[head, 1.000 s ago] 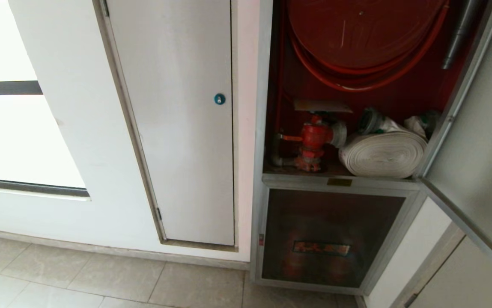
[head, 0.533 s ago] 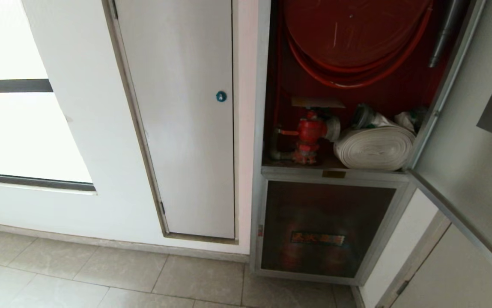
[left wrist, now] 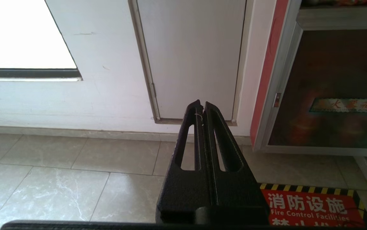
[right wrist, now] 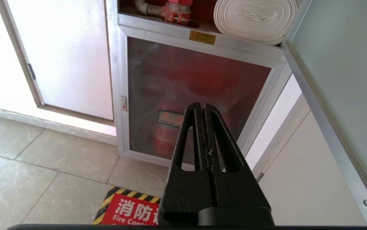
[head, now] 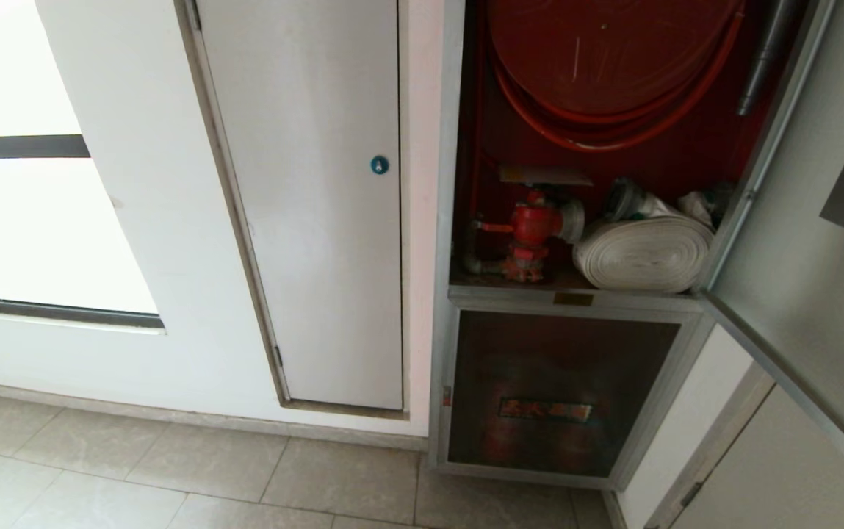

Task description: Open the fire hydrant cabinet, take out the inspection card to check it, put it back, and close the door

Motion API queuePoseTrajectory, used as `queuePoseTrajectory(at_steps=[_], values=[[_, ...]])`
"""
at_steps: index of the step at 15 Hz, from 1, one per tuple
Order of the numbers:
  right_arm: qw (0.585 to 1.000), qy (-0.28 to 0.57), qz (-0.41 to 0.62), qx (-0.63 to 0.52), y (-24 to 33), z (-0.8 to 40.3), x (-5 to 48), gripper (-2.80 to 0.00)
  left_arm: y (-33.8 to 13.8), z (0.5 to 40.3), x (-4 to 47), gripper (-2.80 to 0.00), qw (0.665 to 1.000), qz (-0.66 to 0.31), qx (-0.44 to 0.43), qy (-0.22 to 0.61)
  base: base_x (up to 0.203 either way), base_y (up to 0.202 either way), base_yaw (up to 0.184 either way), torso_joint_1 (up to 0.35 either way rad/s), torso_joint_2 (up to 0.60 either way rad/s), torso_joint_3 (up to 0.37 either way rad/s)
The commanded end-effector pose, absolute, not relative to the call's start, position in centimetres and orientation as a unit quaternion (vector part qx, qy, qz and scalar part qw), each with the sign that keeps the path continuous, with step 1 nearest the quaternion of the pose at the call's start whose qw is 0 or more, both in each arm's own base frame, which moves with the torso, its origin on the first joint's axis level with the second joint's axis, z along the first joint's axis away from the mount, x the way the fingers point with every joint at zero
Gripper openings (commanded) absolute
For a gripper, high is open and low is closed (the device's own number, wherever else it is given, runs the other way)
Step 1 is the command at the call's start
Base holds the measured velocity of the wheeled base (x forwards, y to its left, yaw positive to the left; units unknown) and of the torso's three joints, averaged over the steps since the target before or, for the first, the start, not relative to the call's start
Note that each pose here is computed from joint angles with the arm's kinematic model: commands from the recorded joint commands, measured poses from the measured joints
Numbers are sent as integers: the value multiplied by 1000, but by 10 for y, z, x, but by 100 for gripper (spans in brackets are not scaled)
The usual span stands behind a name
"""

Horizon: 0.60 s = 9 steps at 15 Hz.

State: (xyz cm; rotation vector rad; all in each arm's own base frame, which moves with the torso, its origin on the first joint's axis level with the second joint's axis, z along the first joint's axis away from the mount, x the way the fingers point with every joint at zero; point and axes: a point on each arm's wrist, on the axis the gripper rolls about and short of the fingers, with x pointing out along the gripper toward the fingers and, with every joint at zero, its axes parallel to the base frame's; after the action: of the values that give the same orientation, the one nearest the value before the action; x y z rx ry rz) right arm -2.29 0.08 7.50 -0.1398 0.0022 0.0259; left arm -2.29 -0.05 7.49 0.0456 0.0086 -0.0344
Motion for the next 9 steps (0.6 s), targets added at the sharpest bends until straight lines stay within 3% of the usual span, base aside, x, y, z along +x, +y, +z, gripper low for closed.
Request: queuePoseTrajectory(at_steps=[1, 9], values=[[998, 1, 12, -66, 1, 75, -23, -280, -1, 75, -23, -280, 1000, -17, 23, 5, 0, 0, 0, 0, 0, 0], [999, 3, 12, -40, 1, 75, -23, -280, -1, 75, -23, -280, 1000, -17, 24, 5, 0, 0, 0, 0, 0, 0]])
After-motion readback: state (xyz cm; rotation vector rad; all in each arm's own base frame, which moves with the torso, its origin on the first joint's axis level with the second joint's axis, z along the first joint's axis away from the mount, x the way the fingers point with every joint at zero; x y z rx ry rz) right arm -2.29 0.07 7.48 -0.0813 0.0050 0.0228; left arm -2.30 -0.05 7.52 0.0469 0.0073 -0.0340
